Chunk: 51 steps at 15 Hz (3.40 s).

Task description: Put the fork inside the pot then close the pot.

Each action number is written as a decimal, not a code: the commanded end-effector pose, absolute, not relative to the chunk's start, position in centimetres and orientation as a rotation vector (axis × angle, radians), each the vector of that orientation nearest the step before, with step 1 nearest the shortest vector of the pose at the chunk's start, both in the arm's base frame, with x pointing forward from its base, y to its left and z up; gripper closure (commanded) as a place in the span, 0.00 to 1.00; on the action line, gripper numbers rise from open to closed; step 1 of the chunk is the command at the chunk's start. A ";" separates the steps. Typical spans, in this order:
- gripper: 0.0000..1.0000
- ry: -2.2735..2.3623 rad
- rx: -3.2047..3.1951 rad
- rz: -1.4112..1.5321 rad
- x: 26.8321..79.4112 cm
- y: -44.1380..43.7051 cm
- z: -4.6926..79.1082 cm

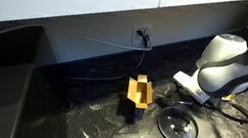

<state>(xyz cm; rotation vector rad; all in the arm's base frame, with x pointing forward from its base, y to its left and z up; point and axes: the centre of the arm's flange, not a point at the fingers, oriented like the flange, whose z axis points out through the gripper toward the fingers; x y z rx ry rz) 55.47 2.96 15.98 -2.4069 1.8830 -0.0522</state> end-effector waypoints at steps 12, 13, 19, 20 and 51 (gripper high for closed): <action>0.40 2.006 -2.318 0.029 56.2 0.7 13.5; 0.49 2.005 -2.316 0.025 56.3 0.8 13.7; 0.93 1.986 -2.306 0.001 56.6 1.0 14.6; 1.00 1.970 -2.307 0.002 56.4 1.2 15.1; 0.97 1.957 -2.536 -0.912 45.9 -6.5 32.8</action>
